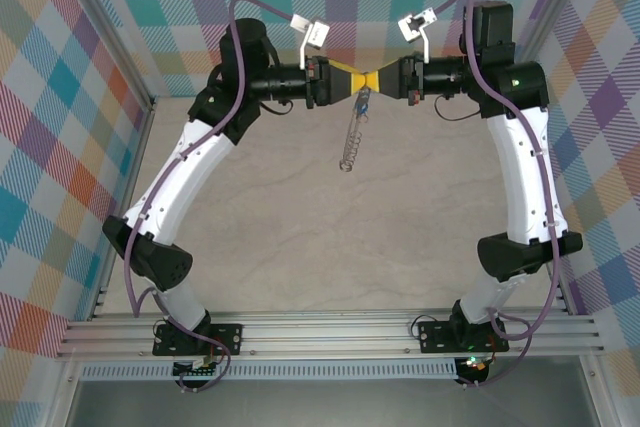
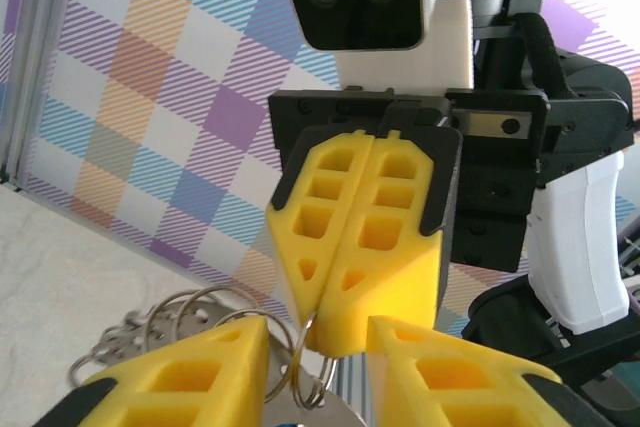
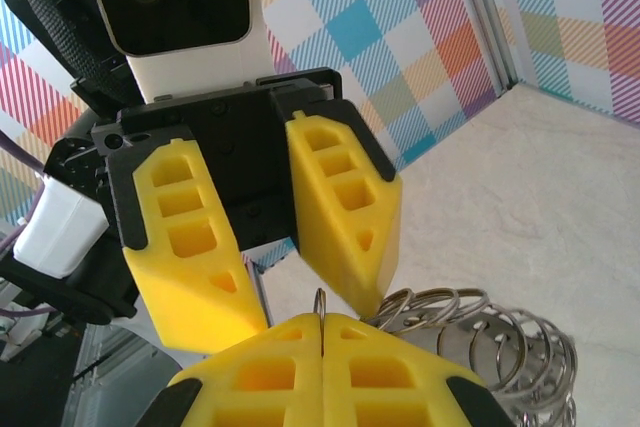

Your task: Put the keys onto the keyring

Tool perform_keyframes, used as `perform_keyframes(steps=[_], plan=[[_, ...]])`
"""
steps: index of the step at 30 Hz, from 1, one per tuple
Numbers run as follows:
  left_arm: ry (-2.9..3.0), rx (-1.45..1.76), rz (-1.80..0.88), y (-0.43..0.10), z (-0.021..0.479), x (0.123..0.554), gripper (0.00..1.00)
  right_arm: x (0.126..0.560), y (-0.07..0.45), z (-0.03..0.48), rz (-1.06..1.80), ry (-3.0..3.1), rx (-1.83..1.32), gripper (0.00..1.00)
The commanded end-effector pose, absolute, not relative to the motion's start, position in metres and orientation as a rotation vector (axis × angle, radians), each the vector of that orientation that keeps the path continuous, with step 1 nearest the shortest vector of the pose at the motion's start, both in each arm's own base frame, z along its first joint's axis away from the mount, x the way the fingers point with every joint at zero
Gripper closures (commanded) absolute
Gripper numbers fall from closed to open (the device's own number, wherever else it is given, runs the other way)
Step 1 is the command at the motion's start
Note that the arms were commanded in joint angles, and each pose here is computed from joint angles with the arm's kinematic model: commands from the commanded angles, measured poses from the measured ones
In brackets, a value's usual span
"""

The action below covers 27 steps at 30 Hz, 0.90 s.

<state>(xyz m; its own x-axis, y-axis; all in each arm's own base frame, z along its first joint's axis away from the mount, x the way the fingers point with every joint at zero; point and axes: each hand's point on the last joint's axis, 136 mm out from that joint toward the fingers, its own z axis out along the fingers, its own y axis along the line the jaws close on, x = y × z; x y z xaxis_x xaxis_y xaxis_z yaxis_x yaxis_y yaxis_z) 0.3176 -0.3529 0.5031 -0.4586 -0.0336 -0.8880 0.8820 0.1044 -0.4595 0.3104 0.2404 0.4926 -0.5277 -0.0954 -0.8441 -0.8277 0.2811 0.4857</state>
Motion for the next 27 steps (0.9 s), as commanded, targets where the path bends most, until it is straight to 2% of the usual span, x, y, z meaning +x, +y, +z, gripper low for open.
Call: perform_keyframes(steps=[1,5,7,10,11,13,14,16,22,27], plan=[[1.509,0.899,-1.492,-0.356,0.523,0.306,0.76,0.297,0.239,0.514,1.312,1.744,-0.871,1.00],[1.499,0.898,-1.499,-0.357,0.524,0.305,0.94,0.297,0.239,0.513,1.320,1.744,-0.870,1.00],[1.495,0.894,-1.501,-0.358,0.525,0.306,0.99,0.297,0.239,0.513,1.324,1.745,-0.868,1.00],[1.486,0.872,-1.497,-0.357,0.528,0.308,1.00,0.297,0.239,0.514,1.323,1.738,-0.865,1.00],[1.477,0.858,-1.493,-0.357,0.531,0.309,1.00,0.299,0.238,0.515,1.309,1.742,-0.849,0.94],[1.461,0.827,-1.482,-0.355,0.536,0.312,1.00,0.304,0.232,0.515,1.282,1.751,-0.803,0.66],[1.448,0.813,-1.479,-0.353,0.539,0.313,1.00,0.306,0.228,0.516,1.281,1.744,-0.774,0.60],[1.429,0.794,-1.483,-0.352,0.545,0.313,1.00,0.309,0.218,0.522,1.295,1.712,-0.723,0.55],[1.365,0.761,-1.525,-0.349,0.563,0.311,1.00,0.308,0.196,0.527,1.324,1.642,-0.623,0.53],[1.325,0.749,-1.554,-0.348,0.574,0.308,1.00,0.301,0.198,0.523,1.389,1.610,-0.625,0.46]])
